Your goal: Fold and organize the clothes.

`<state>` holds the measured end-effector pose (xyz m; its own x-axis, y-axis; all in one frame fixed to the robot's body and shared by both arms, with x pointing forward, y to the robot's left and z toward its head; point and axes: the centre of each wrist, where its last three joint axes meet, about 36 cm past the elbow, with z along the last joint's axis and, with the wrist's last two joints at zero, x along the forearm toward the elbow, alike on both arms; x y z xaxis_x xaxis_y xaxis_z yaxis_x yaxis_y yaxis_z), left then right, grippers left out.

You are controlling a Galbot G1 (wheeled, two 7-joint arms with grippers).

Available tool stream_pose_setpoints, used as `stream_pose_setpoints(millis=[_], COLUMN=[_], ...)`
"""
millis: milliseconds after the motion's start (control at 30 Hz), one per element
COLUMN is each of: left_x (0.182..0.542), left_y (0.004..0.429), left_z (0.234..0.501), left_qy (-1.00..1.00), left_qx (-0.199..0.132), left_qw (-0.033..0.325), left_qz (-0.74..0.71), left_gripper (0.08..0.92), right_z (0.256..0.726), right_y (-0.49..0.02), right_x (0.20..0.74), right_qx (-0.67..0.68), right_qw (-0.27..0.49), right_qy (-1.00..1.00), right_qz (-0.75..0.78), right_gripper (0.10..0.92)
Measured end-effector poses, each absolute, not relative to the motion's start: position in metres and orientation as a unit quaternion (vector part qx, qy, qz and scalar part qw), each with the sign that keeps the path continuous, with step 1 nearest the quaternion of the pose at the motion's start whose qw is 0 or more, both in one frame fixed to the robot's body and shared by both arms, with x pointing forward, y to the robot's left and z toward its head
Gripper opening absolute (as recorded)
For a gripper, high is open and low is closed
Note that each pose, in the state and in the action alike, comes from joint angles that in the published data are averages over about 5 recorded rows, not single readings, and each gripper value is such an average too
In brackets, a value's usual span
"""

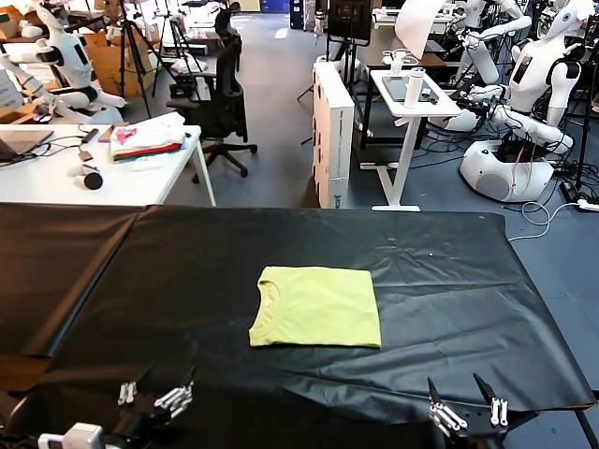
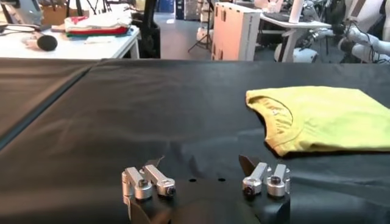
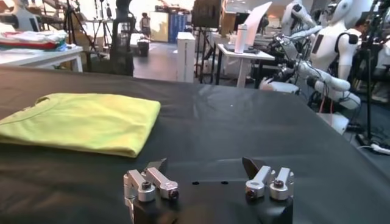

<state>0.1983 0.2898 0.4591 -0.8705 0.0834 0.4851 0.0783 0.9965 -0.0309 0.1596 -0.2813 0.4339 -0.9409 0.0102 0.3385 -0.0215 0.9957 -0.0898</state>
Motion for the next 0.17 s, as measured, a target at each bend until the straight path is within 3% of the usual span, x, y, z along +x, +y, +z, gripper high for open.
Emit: stream_pose_setpoints(millis=[167], left_x=[0.1991], left_y=[0.2905], left_z=[0.4597], left_qy=[-0.967], left_qx=[-0.043], left_qw=[0.250], left_qz=[0.003], left_gripper=[0.907], right_z=[0.4351], right_y=[-0.2802], right_x=[0.1585], right_qx=[0.001], right_qw=[0.171], right_qy=[-0.984], right_qz=[0.046], right_gripper=[0.907])
